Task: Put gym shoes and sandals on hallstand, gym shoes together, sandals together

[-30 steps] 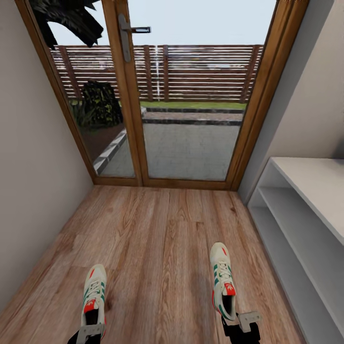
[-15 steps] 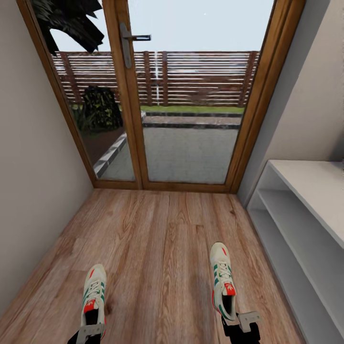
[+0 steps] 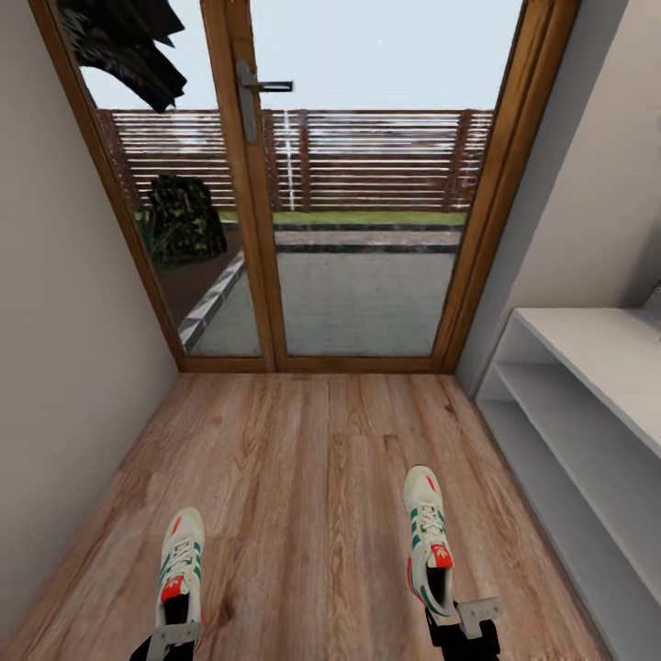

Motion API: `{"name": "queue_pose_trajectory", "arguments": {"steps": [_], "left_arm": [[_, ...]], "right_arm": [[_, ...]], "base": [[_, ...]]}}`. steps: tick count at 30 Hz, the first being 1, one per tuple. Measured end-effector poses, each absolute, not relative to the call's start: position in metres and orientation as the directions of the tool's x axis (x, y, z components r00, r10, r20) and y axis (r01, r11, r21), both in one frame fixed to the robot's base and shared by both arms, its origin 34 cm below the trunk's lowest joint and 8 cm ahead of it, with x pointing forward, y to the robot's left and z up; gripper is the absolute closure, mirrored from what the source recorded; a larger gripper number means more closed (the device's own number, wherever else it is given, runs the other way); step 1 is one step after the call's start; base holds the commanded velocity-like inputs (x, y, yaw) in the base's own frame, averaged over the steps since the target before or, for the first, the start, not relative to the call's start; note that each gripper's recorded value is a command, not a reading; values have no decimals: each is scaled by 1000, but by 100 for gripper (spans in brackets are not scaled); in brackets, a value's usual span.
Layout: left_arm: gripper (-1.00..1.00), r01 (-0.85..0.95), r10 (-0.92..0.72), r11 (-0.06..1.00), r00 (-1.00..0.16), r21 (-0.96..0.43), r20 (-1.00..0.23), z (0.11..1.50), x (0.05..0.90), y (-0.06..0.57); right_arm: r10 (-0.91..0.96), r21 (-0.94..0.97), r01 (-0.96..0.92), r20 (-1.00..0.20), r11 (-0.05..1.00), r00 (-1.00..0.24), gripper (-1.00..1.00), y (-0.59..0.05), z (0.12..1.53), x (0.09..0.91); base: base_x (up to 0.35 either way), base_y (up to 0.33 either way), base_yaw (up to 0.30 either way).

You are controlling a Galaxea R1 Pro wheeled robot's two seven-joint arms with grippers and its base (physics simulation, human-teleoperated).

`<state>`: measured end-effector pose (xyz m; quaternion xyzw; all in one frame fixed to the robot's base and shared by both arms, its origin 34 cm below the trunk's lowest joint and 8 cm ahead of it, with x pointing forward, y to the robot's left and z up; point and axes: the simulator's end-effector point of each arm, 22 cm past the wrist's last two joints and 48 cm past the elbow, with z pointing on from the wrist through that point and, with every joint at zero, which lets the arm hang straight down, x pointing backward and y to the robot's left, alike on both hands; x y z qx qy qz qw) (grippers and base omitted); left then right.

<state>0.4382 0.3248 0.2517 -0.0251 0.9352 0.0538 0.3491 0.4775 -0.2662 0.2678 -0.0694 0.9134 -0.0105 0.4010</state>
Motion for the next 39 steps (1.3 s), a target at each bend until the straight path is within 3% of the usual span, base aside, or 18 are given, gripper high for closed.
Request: {"name": "queue_pose_trajectory", "arguments": {"steps": [39], "left_arm": [[100, -82, -6, 993, -744, 82, -668, 258, 444, 324]], "right_arm": [[-132, -74, -116, -744, 991, -655, 100, -264, 275, 483]], "base": [[0, 308, -277]]}}
